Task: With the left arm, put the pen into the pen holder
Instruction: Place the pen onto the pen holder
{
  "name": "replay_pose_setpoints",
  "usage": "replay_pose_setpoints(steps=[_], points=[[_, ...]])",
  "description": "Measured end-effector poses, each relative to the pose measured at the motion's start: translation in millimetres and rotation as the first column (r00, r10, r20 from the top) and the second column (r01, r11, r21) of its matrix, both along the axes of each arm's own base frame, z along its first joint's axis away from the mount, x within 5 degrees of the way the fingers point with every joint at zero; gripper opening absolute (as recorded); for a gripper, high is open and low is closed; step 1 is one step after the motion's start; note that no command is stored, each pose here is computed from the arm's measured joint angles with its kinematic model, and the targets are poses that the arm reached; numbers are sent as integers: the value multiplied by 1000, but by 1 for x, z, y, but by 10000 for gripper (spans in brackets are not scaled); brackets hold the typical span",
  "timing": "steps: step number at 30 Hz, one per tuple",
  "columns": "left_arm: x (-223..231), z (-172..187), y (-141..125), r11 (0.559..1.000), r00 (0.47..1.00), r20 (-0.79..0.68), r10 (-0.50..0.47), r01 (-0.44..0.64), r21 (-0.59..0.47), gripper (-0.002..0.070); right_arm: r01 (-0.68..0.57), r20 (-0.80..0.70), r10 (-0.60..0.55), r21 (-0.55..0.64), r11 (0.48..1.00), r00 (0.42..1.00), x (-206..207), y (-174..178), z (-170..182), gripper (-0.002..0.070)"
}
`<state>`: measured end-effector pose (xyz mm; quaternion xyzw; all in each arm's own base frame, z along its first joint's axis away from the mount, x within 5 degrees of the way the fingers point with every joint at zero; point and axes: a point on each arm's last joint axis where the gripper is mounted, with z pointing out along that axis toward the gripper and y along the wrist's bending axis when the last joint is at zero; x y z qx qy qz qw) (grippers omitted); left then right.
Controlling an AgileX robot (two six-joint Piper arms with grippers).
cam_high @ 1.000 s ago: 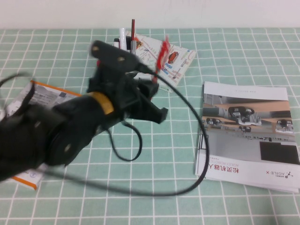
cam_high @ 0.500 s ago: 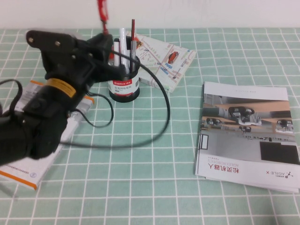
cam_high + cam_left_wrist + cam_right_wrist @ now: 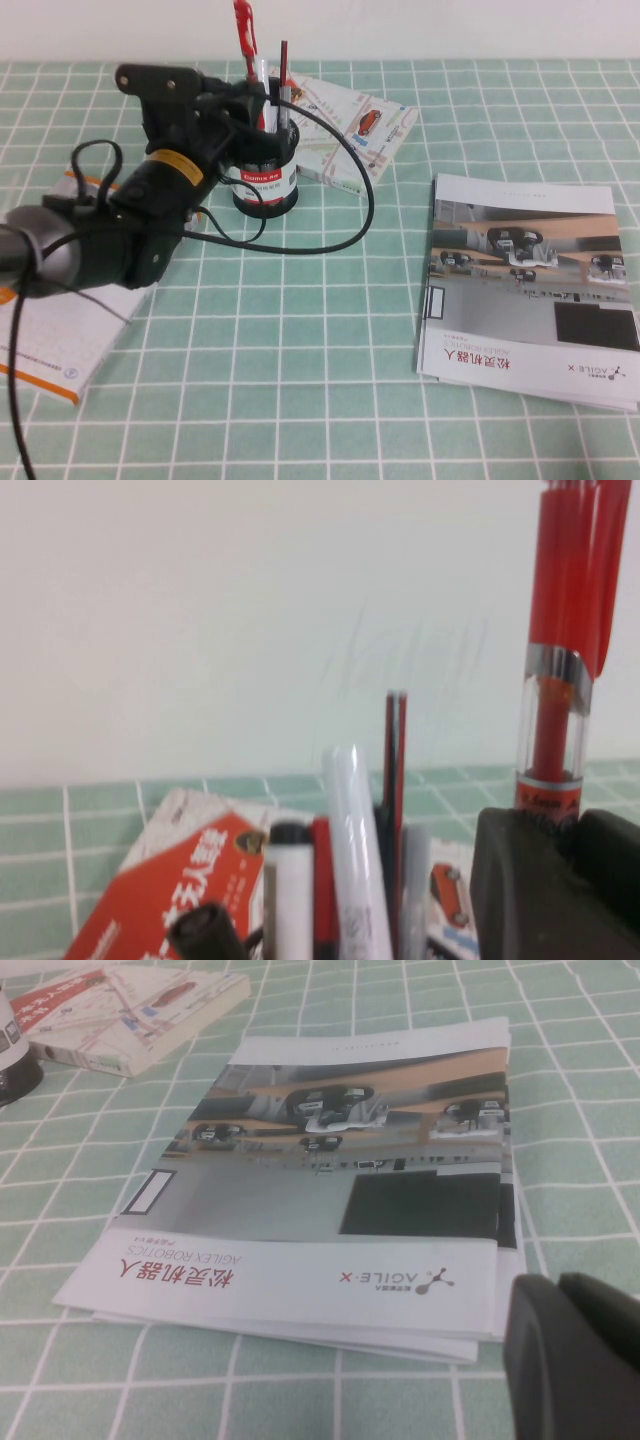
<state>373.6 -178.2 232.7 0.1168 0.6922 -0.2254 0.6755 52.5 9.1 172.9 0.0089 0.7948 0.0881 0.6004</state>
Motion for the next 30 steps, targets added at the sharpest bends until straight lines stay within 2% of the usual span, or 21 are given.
replay_pose_setpoints(steps=[16, 27, 30], points=[[15, -36, -7, 1000, 997, -75, 0, 2, 21, 64, 0, 0, 0, 0, 1000, 1000, 0, 0, 0, -20], [19, -36, -8, 1000, 998, -67, 7, -6, 17, 65, 0, 0, 0, 0, 1000, 1000, 0, 0, 0, -20], [19, -37, -8, 1000, 997, -77, 5, -2, 29, 109, 0, 0, 0, 0, 1000, 1000, 0, 0, 0, -20]])
